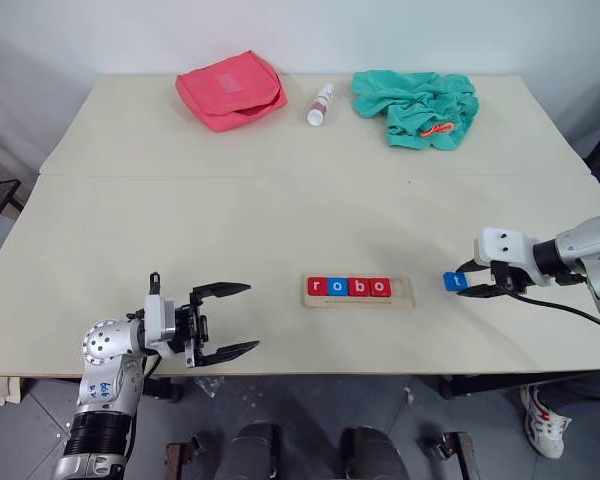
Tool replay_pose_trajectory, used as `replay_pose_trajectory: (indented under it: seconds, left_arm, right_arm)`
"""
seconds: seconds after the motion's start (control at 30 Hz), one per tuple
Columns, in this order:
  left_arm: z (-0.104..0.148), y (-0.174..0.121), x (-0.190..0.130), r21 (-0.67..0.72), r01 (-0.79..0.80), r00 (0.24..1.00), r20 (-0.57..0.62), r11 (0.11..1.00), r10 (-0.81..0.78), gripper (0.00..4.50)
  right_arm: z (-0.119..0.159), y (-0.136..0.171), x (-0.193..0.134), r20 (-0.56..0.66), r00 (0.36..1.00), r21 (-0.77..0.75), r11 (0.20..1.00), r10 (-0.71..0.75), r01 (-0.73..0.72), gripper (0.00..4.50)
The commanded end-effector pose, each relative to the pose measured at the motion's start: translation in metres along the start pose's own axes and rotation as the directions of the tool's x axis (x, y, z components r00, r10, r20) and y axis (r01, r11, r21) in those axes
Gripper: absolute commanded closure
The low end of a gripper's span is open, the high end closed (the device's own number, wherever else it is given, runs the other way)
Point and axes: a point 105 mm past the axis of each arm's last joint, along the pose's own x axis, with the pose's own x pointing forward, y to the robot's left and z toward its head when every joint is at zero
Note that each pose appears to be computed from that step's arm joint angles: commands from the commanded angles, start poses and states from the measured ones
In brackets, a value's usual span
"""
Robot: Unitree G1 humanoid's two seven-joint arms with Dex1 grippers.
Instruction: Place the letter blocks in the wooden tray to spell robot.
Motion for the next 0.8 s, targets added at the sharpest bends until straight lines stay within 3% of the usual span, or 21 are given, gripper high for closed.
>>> replay_pose_trajectory:
  seconds: [0.03,0.23,0.47,0.8]
  left_arm:
    - [0.005,0.002,0.004,0.027,0.005,1.000,0.029,1.000,-0.006,0.00]
    - [0.002,0.006,0.010,0.024,0.019,0.999,0.042,1.000,-0.020,0.00]
    - [0.001,0.009,0.015,0.025,0.032,0.998,0.056,0.999,-0.034,0.00]
    - [0.002,0.009,0.010,0.031,0.018,0.999,0.044,0.999,-0.019,0.00]
  right_arm:
    - [0.003,-0.003,-0.006,0.013,0.999,0.003,0.999,-0.041,0.041,3.03]
    - [0.046,-0.003,-0.020,0.113,0.992,0.028,0.998,-0.052,0.049,3.03]
    - [0.086,0.018,-0.009,0.204,0.979,0.043,0.999,0.010,-0.019,3.03]
    - [0.089,0.024,0.014,0.165,0.985,0.018,0.998,0.052,-0.056,3.03]
